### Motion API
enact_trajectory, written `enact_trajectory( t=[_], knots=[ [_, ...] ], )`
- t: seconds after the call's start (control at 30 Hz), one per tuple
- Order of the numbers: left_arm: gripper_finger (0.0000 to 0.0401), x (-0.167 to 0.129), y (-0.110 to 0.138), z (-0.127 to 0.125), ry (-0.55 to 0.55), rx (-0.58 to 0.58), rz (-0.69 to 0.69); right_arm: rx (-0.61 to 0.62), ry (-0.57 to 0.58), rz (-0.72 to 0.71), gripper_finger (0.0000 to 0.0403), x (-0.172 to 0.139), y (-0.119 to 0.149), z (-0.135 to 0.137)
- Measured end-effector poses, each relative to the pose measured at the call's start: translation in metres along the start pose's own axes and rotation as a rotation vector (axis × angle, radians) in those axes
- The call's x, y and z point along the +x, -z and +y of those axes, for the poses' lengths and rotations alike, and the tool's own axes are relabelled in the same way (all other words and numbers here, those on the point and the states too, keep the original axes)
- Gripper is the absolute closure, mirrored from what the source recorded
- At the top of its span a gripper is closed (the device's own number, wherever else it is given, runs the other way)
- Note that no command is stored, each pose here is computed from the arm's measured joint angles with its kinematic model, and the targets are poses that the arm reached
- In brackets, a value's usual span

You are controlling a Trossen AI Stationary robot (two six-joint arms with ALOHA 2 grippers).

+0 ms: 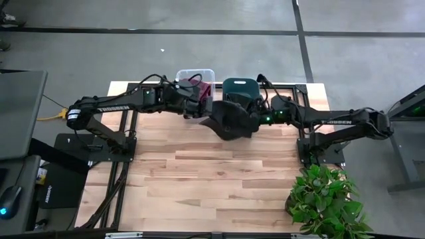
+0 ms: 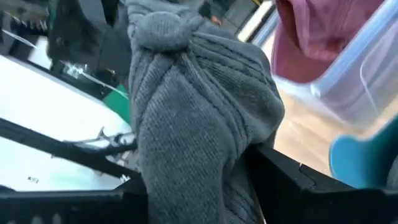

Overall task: Pick & Place hat
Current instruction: Put the black cap into the green bin

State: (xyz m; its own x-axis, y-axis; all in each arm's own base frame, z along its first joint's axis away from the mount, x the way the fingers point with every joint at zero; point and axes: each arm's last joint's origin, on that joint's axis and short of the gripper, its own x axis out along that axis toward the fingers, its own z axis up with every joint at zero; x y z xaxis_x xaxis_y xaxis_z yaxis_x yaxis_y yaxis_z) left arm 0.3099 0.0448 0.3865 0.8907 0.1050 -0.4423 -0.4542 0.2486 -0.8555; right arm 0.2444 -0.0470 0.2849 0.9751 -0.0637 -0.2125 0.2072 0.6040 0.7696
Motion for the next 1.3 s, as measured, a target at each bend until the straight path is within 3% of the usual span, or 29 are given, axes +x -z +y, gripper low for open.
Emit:
enact_trajectory(
  t=[0.3,0.5,0.67,0.87,1.17,1.3],
  knots=[
    [0.0401,0.000,-0.001,-0.004,0.045,0.013,-0.005,-0.019,-0.111,-0.098,0.0246,-0.004,-0.019,0.003],
    [0.0401,-0.001,-0.003,-0.010,0.100,0.016,-0.023,-0.034,-0.135,-0.089,0.0253,-0.006,-0.020,0.004],
    [0.0401,-0.001,-0.003,-0.010,0.103,0.023,-0.024,-0.040,-0.128,-0.087,0.0293,-0.006,-0.020,0.004],
    [0.0401,-0.001,-0.001,-0.010,0.113,0.042,0.016,-0.063,-0.124,-0.088,0.0389,-0.006,-0.020,0.004],
    [0.0399,-0.001,-0.001,-0.010,0.119,0.112,0.030,-0.058,-0.110,-0.102,0.0399,-0.007,-0.023,0.000],
    [0.0372,-0.001,0.000,-0.009,0.107,0.153,0.037,-0.058,-0.099,-0.093,0.0400,-0.007,-0.023,-0.001]
  ],
)
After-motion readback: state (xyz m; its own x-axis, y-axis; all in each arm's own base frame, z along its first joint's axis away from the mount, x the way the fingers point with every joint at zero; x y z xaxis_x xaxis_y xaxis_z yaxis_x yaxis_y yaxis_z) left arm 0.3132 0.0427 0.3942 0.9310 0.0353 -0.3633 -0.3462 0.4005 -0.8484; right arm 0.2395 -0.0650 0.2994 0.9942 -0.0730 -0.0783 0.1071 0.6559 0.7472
